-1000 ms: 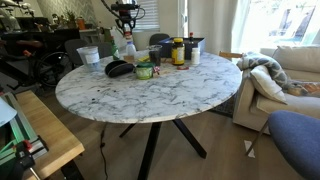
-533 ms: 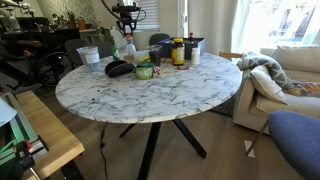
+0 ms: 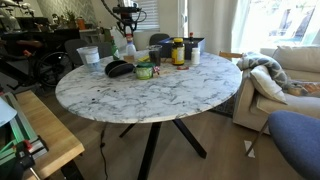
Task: Put the small orange container on top of the white container on the left
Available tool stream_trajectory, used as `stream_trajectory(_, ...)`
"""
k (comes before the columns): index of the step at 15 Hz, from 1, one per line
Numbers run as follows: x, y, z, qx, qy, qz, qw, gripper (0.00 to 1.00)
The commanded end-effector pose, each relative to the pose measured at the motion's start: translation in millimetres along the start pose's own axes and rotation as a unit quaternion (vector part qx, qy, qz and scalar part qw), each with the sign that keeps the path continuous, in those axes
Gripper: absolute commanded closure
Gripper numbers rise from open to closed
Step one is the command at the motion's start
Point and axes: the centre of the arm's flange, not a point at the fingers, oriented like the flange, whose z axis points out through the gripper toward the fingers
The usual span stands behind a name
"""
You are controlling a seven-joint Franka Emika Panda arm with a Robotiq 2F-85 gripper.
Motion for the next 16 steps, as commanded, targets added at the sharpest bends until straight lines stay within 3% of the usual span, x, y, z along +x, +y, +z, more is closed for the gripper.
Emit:
stream_trajectory(1,6,6,4,0.005,-0.005,0.001,1.0000,0.76)
stream_trajectory(3,7,7,4,0.007,0.000,0.000,1.0000,0.76)
stream_trajectory(4,7,7,4,0.009,0.001,0.000,1.0000,0.26)
stream_trajectory(5,7,7,4,0.011,0.001,0.000,0.9999,0.24)
stream_trajectory(8,8,5,3,0.016,0.002,-0.001,0.9999,0.03)
stream_trajectory(12,8,-4,-4,0.017,0.006,-0.008,0.9998,0.00)
stream_trajectory(16,-20,-25,-62,0.005,0.013,-0.013,0.9998,0.00)
